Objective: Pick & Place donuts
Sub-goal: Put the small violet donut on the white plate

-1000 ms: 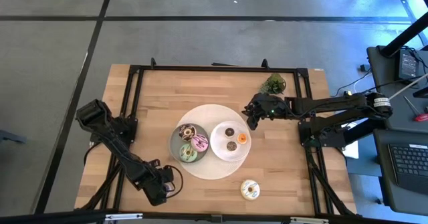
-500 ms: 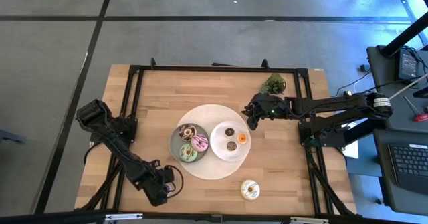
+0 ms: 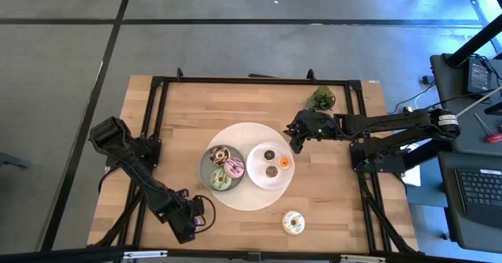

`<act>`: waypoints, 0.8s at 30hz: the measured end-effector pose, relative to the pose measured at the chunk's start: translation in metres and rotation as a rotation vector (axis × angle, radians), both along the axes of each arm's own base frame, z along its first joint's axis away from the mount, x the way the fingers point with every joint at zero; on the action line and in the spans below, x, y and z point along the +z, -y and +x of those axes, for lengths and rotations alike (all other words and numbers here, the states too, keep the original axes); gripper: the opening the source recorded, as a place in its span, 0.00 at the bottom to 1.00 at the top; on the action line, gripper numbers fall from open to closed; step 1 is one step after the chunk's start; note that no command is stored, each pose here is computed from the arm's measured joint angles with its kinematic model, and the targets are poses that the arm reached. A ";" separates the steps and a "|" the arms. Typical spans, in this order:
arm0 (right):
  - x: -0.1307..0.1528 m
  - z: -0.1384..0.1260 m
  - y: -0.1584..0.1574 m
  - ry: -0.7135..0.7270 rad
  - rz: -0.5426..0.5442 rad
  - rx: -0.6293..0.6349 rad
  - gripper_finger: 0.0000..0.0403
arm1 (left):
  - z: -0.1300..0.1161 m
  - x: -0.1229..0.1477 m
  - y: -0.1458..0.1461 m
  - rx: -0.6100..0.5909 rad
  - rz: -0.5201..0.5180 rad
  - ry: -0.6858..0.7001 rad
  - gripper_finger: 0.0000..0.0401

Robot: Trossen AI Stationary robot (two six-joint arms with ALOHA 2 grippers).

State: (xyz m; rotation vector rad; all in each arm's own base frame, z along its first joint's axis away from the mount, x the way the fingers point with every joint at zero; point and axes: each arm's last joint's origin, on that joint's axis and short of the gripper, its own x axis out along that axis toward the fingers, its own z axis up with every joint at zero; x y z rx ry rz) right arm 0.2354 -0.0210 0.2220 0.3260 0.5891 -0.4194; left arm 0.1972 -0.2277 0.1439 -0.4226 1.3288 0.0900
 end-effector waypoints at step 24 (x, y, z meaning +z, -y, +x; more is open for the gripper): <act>0.014 0.047 -0.057 0.323 -0.576 0.164 0.31 | 0.060 0.071 -0.082 0.445 1.185 0.845 0.09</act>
